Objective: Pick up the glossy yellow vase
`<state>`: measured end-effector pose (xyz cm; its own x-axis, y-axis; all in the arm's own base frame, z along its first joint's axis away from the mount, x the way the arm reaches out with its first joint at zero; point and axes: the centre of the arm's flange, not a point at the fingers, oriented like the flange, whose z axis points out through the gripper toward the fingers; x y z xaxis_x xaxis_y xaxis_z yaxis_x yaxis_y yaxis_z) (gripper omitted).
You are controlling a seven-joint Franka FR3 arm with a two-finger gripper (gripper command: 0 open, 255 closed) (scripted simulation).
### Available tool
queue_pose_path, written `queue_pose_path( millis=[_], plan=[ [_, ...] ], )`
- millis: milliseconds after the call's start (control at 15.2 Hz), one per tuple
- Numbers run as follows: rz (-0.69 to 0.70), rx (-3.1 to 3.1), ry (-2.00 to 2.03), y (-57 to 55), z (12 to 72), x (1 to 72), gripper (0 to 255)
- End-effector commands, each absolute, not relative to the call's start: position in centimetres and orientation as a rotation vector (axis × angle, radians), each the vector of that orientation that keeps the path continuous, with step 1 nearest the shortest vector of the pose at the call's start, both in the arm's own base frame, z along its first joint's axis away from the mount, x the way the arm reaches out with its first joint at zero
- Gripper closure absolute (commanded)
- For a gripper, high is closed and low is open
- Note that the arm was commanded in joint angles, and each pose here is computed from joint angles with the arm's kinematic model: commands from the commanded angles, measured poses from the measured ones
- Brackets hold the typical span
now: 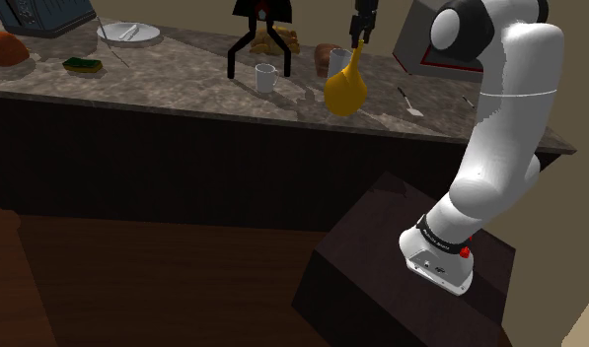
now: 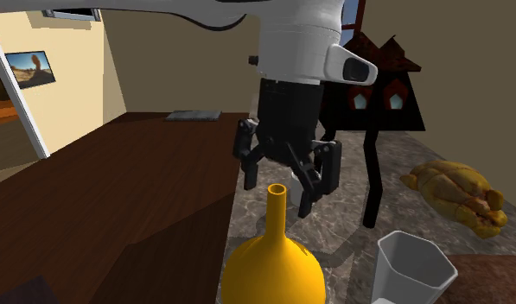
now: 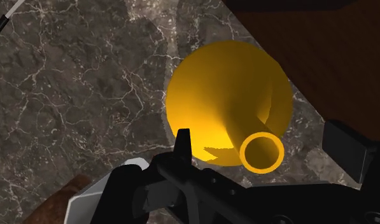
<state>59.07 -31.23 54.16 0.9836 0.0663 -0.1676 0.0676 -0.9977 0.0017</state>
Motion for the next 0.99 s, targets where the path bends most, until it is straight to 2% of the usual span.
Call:
queue_pose_path(
  millis=[0,132,198,924],
  plan=[
    [-0.263,3.121,0.105,-31.3,52.8,59.1,0],
    [-0.263,3.121,0.105,-31.3,52.8,59.1,0],
    [-0.263,3.121,0.105,-31.3,52.7,59.1,255],
    [-0.263,3.121,0.105,-31.3,53.9,59.1,255]
  ],
)
